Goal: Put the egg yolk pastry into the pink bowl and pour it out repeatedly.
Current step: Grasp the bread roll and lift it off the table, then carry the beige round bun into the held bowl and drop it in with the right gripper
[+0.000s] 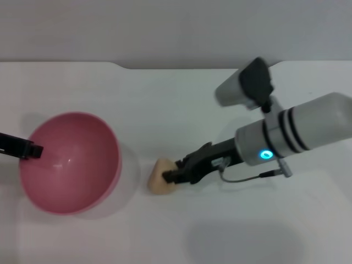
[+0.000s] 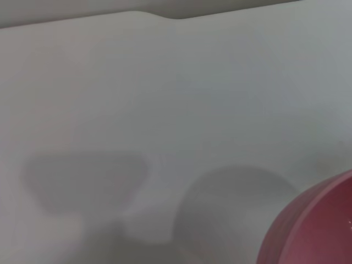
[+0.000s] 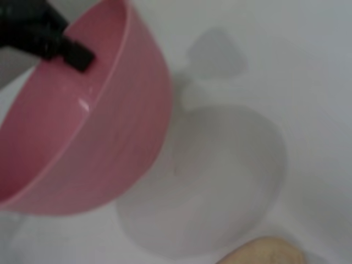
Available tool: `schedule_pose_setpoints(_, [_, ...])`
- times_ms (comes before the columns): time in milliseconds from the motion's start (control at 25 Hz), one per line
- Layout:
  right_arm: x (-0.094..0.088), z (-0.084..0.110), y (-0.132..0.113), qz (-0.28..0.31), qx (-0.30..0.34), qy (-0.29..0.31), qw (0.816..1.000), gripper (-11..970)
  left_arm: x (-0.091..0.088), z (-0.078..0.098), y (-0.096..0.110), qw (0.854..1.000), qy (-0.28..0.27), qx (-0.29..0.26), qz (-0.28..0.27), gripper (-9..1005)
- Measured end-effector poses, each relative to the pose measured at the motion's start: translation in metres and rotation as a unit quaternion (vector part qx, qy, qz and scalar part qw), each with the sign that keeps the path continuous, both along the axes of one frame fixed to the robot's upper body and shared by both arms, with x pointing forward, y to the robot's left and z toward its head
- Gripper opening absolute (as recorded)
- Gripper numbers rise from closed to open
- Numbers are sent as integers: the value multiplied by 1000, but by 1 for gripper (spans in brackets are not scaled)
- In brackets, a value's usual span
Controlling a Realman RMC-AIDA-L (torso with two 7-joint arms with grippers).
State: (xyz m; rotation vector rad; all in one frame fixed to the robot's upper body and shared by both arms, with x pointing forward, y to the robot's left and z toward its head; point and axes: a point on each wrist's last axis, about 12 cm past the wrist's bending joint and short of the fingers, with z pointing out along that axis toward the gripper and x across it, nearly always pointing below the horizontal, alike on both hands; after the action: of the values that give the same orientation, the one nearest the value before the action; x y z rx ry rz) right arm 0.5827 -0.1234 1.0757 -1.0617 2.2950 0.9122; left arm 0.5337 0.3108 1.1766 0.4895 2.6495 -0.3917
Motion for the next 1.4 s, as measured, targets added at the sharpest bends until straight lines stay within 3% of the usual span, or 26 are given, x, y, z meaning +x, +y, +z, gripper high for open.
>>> schedule_pose_setpoints(360, [0,34,-62,-23,114,-18,993,275,18,-7,-30,998,17,21,-50,-1])
schedule_pose_setpoints(520, [-8,68,-88,5,162,-58,985,257,29,-14,-57,995,35,28,-87,-1])
schedule_pose_setpoints(600, [-15,86,-94,47,181,-68,980,247,35,-15,-76,992,42,36,-111,-1])
schedule_pose_setpoints(800, [-20,108,-80,126,175,-80,973,214,45,-11,-122,983,39,58,-169,-2])
schedule_pose_setpoints(880, [-20,107,-69,147,150,-77,975,196,46,-10,-125,982,38,59,-173,-2])
schedule_pose_setpoints(1000, [-18,97,-48,172,87,-53,980,168,48,-5,-150,977,28,72,-200,-2])
schedule_pose_setpoints(1200, [-13,87,-32,156,41,-52,986,186,46,-3,-159,975,26,70,-209,-2])
schedule_pose_setpoints(1320, [-12,91,-33,152,47,-60,985,386,46,-5,-156,977,27,67,-202,-1])
schedule_pose_setpoints(1400, [-11,94,-36,145,51,-64,986,413,47,-7,-153,978,27,66,-197,-1])
